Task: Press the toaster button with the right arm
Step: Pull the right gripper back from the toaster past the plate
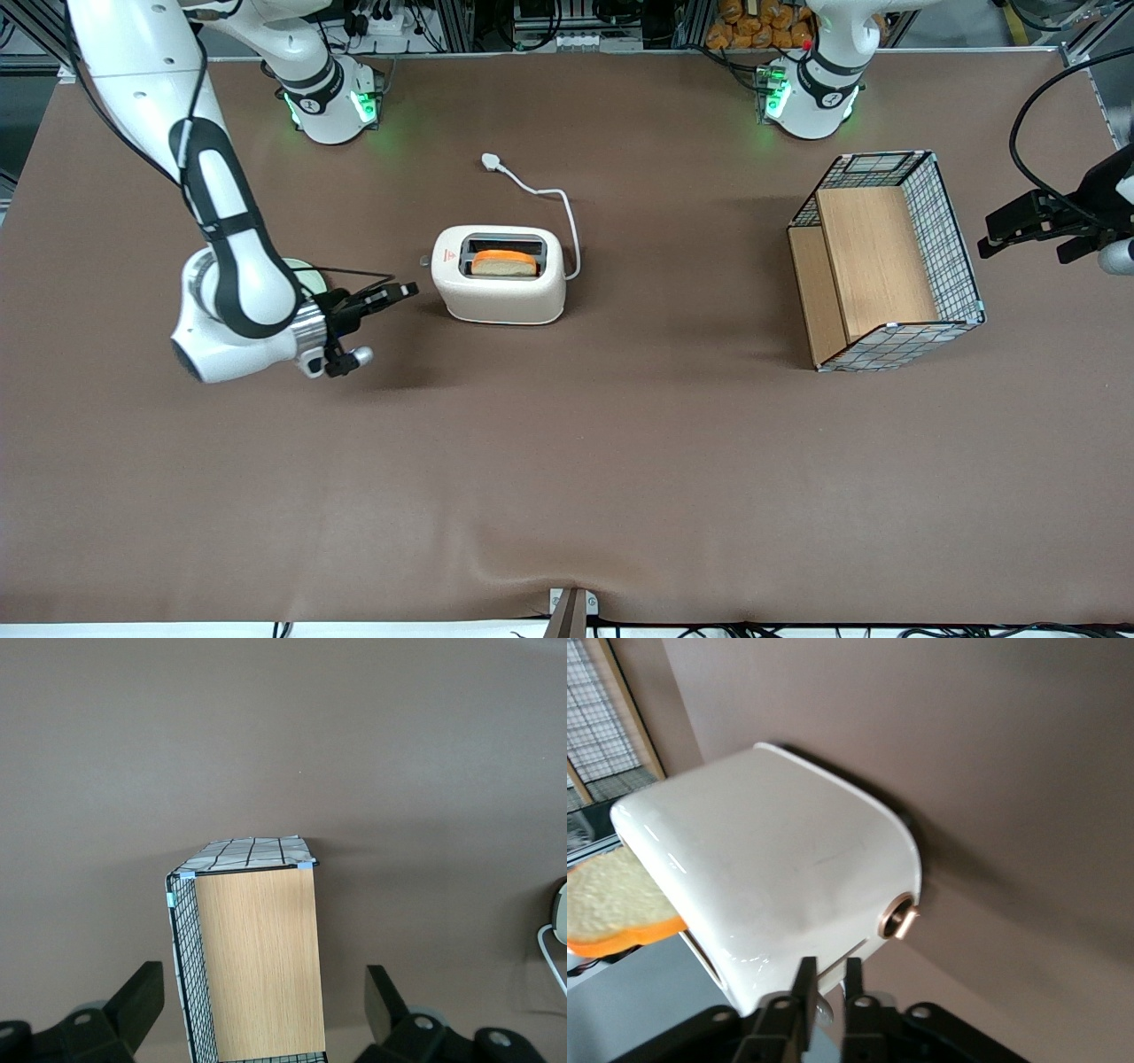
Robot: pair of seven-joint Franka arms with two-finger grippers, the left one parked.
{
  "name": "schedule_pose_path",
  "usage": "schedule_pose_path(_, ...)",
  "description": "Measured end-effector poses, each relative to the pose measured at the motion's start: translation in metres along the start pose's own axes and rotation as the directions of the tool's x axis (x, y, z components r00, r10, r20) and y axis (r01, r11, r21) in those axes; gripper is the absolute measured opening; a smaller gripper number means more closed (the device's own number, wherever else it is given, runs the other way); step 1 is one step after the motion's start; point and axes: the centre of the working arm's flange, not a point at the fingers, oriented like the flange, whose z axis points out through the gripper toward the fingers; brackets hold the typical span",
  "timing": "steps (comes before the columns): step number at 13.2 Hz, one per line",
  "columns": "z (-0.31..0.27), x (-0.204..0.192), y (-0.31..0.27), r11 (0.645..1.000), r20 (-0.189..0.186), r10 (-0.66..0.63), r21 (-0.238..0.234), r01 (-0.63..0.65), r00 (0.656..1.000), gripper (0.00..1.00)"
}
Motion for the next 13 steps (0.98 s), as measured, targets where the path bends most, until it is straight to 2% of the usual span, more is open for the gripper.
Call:
schedule_pose_path(2, -0.039, 0.002, -0.008, 0.998, -0.016, -0.016, -0.069, 0.015, 1.0, 0.5)
schedule_pose_path(4, -0.08, 0.002, -0.018, 0.982, -0.038, -0.023, -0.19, 0.016, 0.999, 0.71)
schedule_pose_path(7, -0.137, -0.018, -0.023, 0.948, -0.096, -0.027, -0.318, -0.005, 0.995, 1.0)
schedule_pose_path(9, -0.177, -0.041, -0.022, 0.925, -0.148, -0.023, -0.378, -0.035, 0.989, 1.0)
schedule_pose_path(11, -0.224, -0.071, -0.028, 0.883, -0.222, -0.047, -0.466, -0.063, 0.974, 1.0)
schedule_pose_path(13, -0.266, -0.111, -0.041, 0.853, -0.291, -0.057, -0.511, -0.105, 0.955, 1.0)
